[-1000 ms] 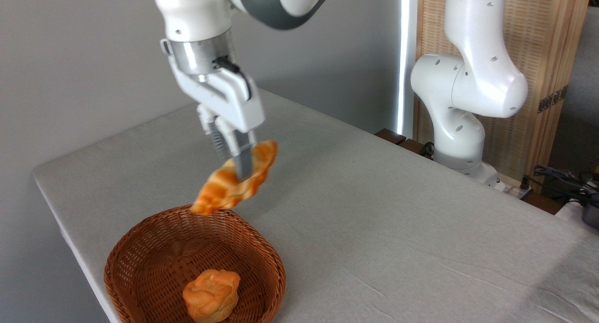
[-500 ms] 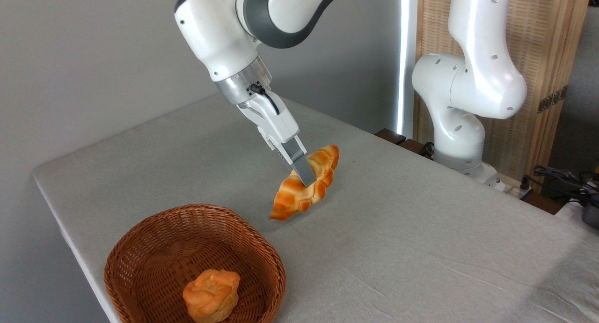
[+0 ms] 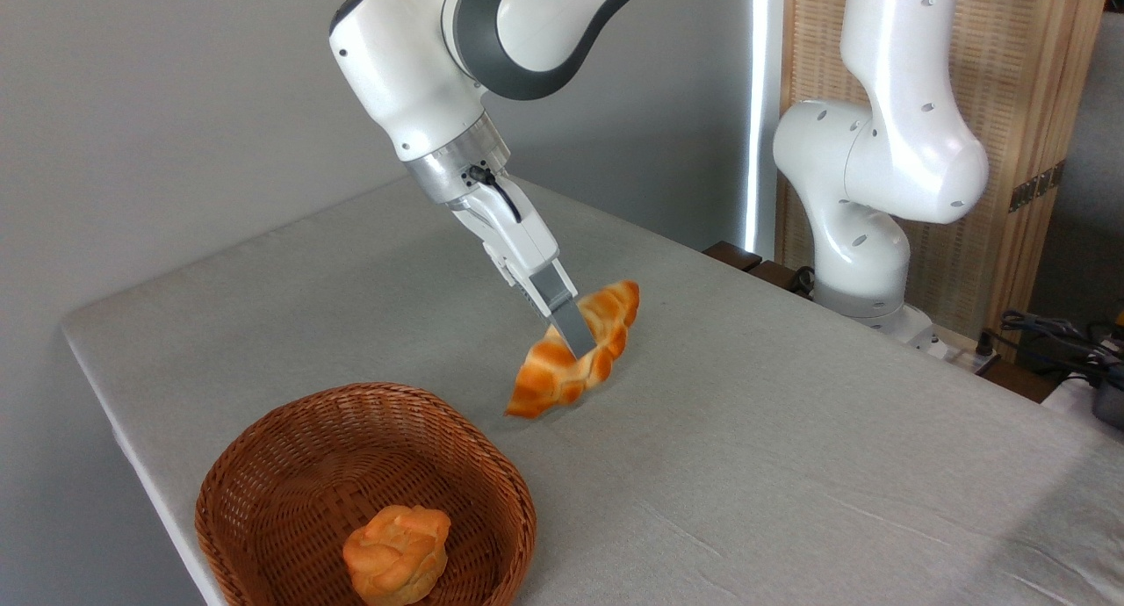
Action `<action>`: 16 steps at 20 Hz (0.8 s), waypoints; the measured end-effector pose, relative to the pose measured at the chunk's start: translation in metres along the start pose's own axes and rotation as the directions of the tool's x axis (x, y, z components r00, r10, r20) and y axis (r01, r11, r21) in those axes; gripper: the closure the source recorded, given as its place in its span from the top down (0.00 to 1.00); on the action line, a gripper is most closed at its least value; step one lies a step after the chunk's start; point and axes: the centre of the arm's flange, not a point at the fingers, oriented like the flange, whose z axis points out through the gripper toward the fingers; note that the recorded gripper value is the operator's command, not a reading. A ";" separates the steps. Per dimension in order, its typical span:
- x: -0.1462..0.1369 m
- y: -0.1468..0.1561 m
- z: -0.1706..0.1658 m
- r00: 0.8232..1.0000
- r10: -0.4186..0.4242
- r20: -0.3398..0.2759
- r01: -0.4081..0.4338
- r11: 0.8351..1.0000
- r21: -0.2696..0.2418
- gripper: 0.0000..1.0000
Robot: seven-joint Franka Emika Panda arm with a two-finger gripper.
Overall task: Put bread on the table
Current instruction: 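Lift the bread roll out of the basket and carry it beside the basket, then lower the bread roll onto the table and open the gripper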
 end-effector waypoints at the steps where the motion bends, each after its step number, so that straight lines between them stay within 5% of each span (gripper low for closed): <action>1: 0.001 -0.001 0.001 1.000 0.001 0.000 -0.001 1.000 -0.001 1.00; 7: 0.004 0.001 0.003 1.000 0.000 -0.017 0.000 1.000 -0.023 1.00; 16: 0.004 -0.003 -0.020 0.991 -0.034 -0.126 0.027 0.998 -0.058 1.00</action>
